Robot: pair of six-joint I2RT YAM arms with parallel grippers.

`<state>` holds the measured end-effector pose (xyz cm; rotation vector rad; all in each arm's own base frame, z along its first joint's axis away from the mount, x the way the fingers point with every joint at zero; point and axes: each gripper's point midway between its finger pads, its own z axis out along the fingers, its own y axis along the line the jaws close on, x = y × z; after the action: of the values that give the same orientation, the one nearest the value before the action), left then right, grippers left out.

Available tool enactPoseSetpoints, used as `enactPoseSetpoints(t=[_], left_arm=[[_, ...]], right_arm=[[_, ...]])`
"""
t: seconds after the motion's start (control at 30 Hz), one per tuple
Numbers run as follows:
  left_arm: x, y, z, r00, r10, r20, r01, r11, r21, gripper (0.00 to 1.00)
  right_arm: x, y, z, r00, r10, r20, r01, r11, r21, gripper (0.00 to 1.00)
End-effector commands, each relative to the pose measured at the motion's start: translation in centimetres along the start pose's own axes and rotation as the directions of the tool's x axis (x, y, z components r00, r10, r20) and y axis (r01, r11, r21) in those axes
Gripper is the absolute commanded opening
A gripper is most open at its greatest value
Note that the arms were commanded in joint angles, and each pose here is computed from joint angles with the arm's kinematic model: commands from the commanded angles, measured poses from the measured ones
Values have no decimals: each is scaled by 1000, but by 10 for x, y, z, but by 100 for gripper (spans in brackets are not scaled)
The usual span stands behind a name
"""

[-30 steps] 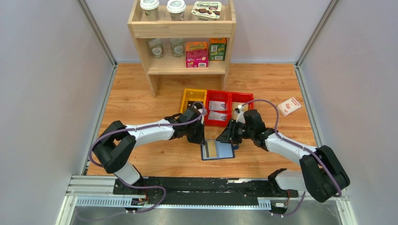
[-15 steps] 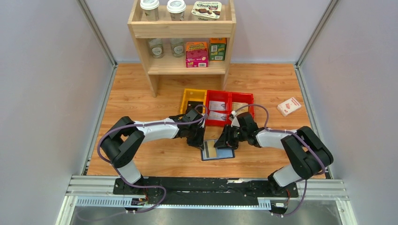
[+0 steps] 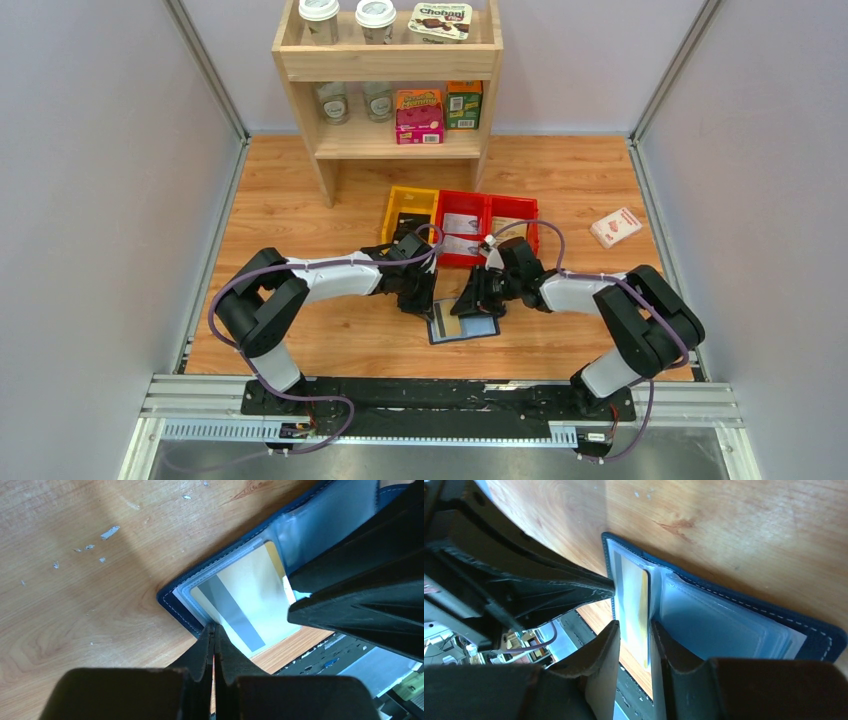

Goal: Take the credit cards out of the card holder
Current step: Remove the credit card from the card holder.

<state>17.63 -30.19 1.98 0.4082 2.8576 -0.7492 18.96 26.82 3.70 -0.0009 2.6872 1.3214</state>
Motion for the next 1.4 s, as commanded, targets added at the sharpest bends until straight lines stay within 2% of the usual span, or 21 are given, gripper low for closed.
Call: enactPoseSetpoints(t=[0.0,0.17,0.37,0.7,0.87,1.37], left_arm=[[1,3,4,1000,22,-9,-22,1000,-22,0],[1,6,4,1000,23,-12,-24,999,-39,0],[1,8,4,1000,24,-10,-25,999,-47,0],[0,8,4,1000,30,-3,-30,998,-51,0],[1,9,5,999,34,-4,-34,998,-56,0],[11,32,8,998,46,-46,-52,987,-153,0]], right_arm=[[-11,46,-12,991,-118,59,125,982,-141,29],[-10,56,-19,987,-137,82,149,973,-177,26],[-5,49,-10,992,-120,38,125,975,-182,22],[6,46,16,990,-129,-57,118,979,-168,25],[4,51,19,990,-127,-55,115,976,-186,29],[0,51,-10,995,-102,0,98,959,-265,24]])
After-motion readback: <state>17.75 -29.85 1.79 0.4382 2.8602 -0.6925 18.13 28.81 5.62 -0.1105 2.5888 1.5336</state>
